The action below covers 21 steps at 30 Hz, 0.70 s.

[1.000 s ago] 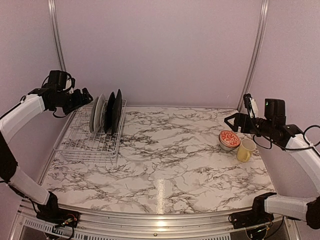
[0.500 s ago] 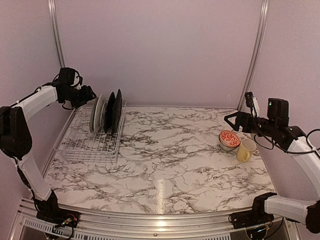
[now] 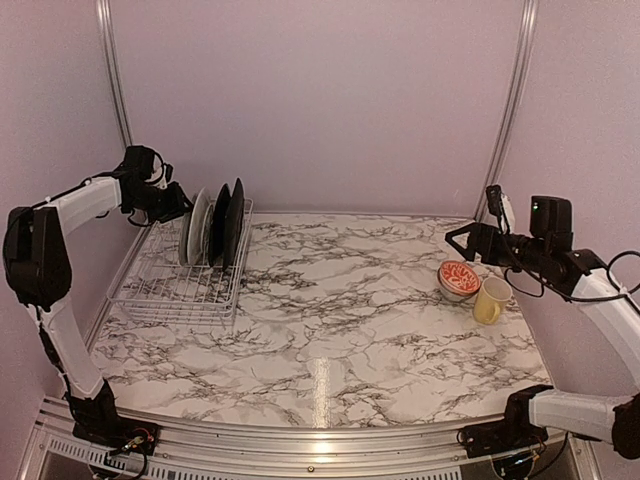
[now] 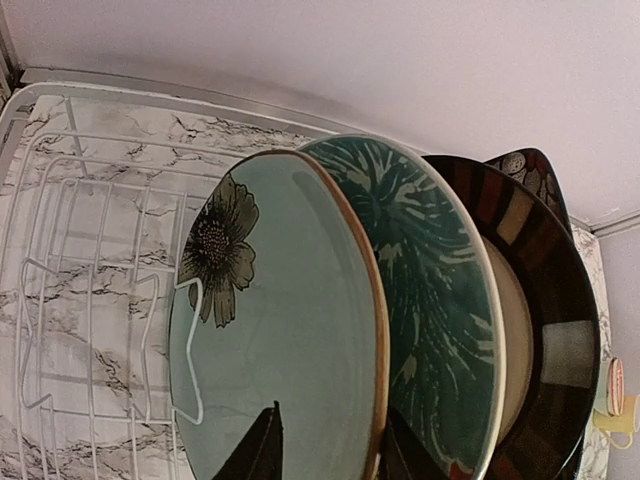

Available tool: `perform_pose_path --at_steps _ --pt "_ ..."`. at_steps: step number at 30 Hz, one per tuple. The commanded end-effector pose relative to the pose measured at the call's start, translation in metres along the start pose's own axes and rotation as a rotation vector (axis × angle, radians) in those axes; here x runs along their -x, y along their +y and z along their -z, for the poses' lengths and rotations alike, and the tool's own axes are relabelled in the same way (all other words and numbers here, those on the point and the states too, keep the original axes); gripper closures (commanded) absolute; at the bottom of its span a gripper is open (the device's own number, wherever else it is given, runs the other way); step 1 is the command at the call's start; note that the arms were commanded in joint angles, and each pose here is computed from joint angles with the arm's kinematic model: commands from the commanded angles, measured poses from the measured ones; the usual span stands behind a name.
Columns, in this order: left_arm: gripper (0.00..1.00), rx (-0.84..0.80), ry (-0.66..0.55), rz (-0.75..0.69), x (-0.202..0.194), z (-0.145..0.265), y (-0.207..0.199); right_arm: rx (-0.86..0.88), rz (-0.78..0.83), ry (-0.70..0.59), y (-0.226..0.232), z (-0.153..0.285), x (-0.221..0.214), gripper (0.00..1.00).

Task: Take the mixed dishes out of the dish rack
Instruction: Grab the plate from the dish rack.

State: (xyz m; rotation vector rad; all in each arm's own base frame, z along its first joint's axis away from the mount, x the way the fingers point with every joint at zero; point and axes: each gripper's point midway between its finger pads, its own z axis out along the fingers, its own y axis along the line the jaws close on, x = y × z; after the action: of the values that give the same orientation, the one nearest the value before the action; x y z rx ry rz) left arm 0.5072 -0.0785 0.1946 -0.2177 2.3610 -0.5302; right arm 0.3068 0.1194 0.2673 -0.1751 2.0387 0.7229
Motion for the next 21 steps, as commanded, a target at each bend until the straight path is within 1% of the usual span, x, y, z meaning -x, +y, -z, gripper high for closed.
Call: perform_pose_path --at_steps 1,3,6,16,21 --pt "0.66 -0.033 0.043 0.011 -0.007 -0.015 0.009 0.050 -0.003 -0.021 0.010 -0.006 0.012 0.14" --pt "0.67 -0.068 0.057 0.015 -0.009 -0.018 0.006 0.054 -0.012 -0.011 0.008 -0.011 0.010 0.14" --pt "0.74 -0.100 0.067 0.026 -0.010 -0.021 0.003 0.058 -0.025 -0.012 0.006 -0.015 0.010 0.15" --pt "0.77 -0.135 0.093 0.062 -0.015 -0.028 0.006 0.073 -0.037 -0.010 0.009 -0.017 0.010 0.16" --pt "0.84 -0.157 0.109 0.076 -0.020 -0.031 0.004 0.082 -0.039 -0.038 0.014 -0.009 0.013 0.16"
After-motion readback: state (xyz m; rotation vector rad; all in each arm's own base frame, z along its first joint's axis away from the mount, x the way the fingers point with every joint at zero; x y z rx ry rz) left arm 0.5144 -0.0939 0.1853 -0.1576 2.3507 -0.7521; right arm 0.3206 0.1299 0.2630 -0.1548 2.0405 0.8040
